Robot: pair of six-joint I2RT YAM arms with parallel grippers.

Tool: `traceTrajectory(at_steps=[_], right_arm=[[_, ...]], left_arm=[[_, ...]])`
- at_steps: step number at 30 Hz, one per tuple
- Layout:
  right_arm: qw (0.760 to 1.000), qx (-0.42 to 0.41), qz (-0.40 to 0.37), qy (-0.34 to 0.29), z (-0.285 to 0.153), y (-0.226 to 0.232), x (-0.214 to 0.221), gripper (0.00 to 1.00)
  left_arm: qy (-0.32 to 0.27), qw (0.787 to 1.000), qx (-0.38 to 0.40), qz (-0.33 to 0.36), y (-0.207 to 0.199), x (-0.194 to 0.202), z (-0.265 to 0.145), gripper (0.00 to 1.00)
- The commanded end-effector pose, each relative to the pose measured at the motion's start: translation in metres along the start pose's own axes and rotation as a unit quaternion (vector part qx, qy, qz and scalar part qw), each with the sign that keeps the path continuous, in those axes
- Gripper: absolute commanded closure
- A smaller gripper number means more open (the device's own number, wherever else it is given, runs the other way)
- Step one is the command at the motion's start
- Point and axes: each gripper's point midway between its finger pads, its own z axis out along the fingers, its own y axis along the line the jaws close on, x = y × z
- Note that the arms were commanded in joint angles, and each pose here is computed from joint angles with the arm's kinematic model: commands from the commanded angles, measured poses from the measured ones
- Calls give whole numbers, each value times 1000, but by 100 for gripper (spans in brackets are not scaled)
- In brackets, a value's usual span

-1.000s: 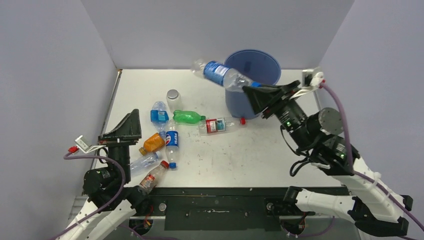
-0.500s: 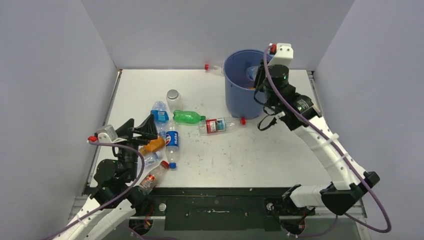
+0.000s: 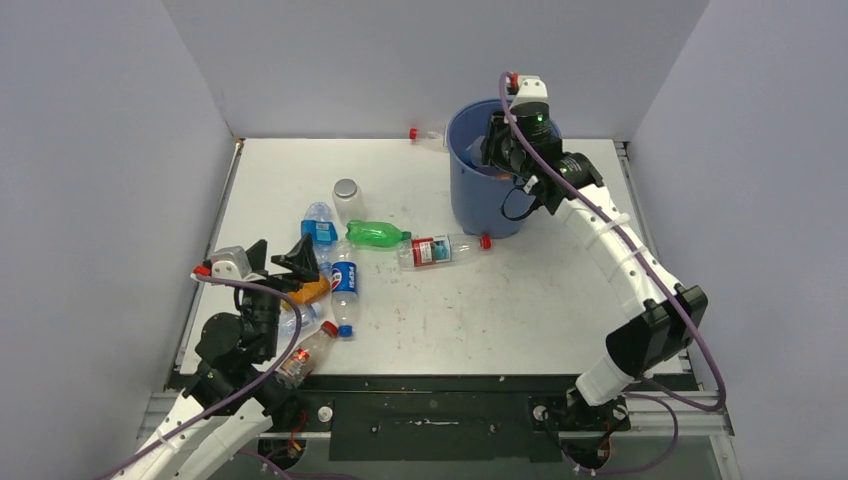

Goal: Put the plastic bottles in the bin
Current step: Place the plastic bottle in the trash bin, then pick up the plastic bottle at the center of the board.

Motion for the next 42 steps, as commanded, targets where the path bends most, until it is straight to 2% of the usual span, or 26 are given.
traceTrajectory(at_steps=[1,11,12,15,16,19,25,28,31,36,42], right_arm=[[999,-30,-4,32,14,5,9,95],[995,-32,-8,91,51,5,46,94],[995,-38,-6,92,52,7,44,86],[995,-47,-1,89,52,12,38,42],[995,-47,2,85,51,12,35,33],[997,-43,11,70,46,11,22,22],[999,-33,35,20,21,6,-19,16],[997,-52,54,-29,-16,9,-47,15],[991,-99,63,-67,-57,17,-55,13],[977,-169,71,-107,-121,24,-28,11],[958,-243,113,-105,-156,22,56,10]], left_arm=[[16,999,28,-12,-10,1,-2,4],[34,998,46,-11,-18,10,-1,4],[37,998,49,-10,-19,11,-1,4],[44,997,55,-8,-22,15,-1,4],[45,997,57,-8,-23,15,0,4],[49,997,59,-5,-24,17,0,4],[52,997,62,-3,-26,18,1,4],[53,997,62,-2,-26,19,1,4],[55,997,62,-1,-27,20,1,4],[70,995,71,8,-32,29,3,4],[122,987,91,42,-41,57,4,4]])
